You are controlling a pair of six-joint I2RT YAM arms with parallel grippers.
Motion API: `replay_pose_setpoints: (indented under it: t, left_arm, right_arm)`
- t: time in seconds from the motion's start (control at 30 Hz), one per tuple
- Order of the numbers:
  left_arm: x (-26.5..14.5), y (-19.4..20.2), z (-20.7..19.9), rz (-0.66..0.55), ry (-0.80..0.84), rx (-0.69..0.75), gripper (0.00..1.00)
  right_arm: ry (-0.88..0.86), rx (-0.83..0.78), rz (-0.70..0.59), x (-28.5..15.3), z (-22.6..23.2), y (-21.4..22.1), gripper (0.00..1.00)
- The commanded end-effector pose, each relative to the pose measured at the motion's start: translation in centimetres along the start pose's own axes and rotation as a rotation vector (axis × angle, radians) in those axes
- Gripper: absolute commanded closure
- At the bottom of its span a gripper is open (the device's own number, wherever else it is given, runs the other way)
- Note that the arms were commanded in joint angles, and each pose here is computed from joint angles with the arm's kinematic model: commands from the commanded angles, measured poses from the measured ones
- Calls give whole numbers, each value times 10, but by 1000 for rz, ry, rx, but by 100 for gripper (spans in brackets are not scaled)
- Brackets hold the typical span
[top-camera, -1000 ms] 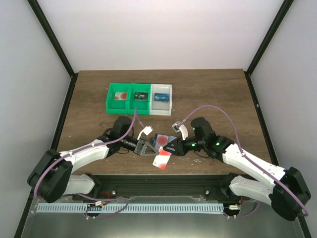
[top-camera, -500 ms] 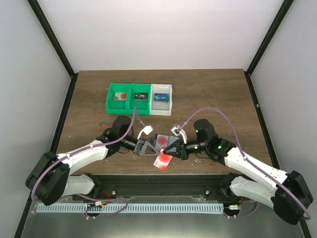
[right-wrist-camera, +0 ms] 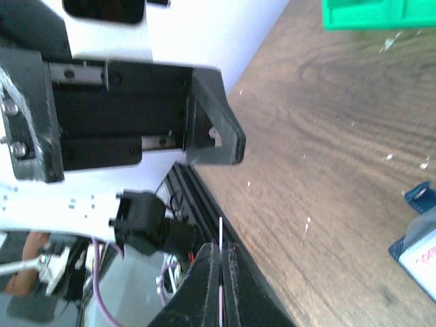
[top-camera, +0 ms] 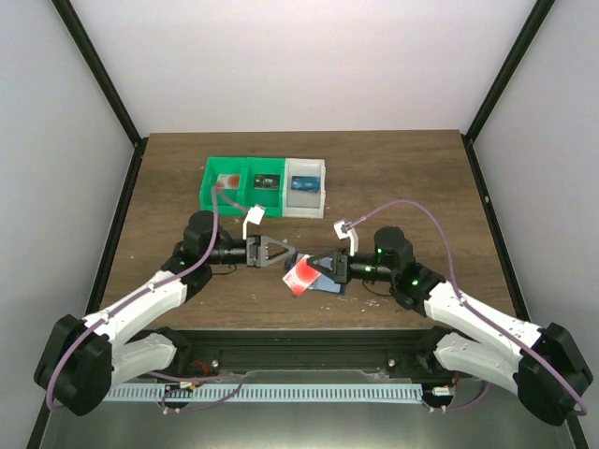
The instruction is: Take the credit cards out of the card holder
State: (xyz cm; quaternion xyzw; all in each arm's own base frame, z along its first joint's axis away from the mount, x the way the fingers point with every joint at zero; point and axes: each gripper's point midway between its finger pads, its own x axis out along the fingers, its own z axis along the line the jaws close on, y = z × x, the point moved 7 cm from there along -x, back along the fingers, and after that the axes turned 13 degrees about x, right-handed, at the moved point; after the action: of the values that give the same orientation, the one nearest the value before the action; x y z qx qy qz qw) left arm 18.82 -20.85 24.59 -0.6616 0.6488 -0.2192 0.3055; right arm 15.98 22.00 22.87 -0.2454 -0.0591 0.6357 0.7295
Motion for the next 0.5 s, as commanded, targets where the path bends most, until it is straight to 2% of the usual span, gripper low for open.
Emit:
replay_pose_setpoints:
  t: [0.0,0.07,0.17,0.37,0.47]
  left_arm:
    - [-2,-13,2,-113,-43,-37,15]
    - [-3,-14,3,-135,-39,-59,8]
    - [-3,-18,3,-165,-46,-75,6]
    - [-4,-21,8,-188,-111,-115,7]
    - [-3,-23,8,-183,-117,-114,12]
  right_arm:
    - [-31,66,-208,-5,20,-30,100]
    - [5,126,-279,-6,17,-39,100]
    - [46,214,-381,-11,12,-48,100]
    - [31,277,-572,-24,17,-67,100]
    - [-10,307,-647,-30,20,-72,100]
